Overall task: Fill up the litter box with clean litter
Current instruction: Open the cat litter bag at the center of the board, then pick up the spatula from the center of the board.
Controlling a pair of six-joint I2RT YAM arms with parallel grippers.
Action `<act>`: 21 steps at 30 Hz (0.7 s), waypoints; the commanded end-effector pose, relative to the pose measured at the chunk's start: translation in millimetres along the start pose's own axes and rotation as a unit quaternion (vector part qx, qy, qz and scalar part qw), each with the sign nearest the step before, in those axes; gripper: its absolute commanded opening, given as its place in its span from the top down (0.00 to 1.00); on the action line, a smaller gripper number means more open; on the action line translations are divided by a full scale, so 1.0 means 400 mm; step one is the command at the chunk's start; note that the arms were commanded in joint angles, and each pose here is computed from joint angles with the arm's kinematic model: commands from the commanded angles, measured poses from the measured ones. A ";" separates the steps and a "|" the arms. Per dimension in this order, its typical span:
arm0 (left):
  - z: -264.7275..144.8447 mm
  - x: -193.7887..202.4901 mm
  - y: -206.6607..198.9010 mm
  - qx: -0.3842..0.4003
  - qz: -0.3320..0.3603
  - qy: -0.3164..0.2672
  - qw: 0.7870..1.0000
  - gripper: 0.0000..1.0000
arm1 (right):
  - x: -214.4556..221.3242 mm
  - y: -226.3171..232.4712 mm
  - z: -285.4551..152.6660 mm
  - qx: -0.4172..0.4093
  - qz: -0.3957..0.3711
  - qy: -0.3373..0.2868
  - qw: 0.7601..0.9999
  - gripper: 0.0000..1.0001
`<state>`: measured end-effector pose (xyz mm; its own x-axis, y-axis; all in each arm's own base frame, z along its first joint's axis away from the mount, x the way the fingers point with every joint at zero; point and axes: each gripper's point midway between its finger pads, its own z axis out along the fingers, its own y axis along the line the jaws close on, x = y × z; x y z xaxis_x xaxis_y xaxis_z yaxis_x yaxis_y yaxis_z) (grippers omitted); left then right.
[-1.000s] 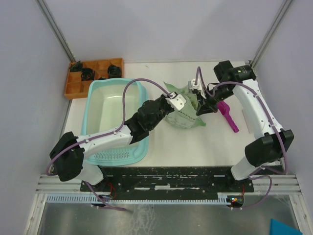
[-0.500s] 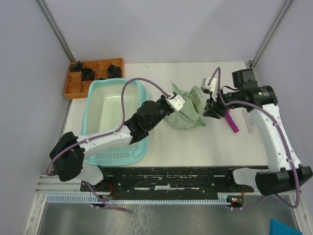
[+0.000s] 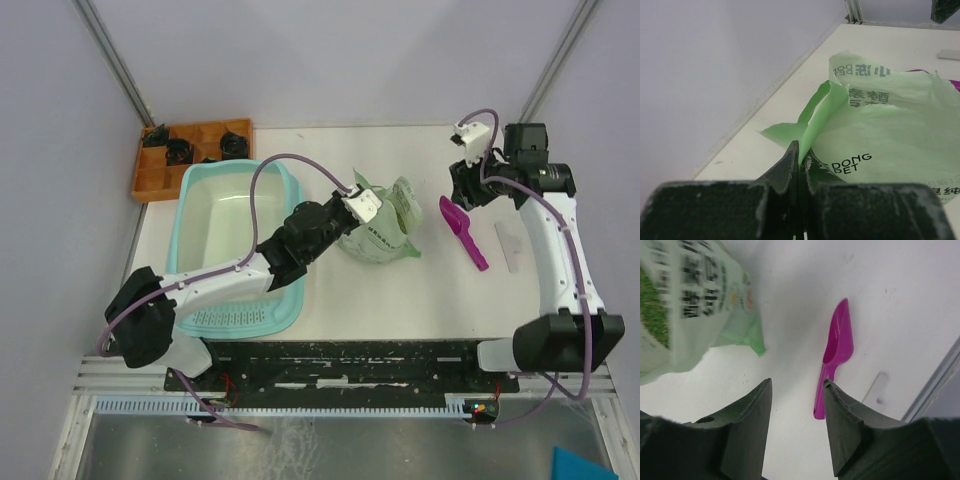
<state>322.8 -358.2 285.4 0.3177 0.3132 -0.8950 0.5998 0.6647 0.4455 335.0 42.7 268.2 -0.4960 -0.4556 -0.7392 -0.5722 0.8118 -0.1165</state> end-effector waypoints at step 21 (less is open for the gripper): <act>-0.103 -0.138 0.157 -0.102 -0.132 -0.008 0.986 0.97 | 0.467 -0.175 0.055 0.001 0.124 0.077 0.989 0.46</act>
<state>315.3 -331.1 284.4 0.0575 0.2552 -0.9652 0.5891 0.7719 0.2392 290.2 -112.9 128.3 -0.8158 -0.1887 -0.5467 -0.2619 0.9633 0.0583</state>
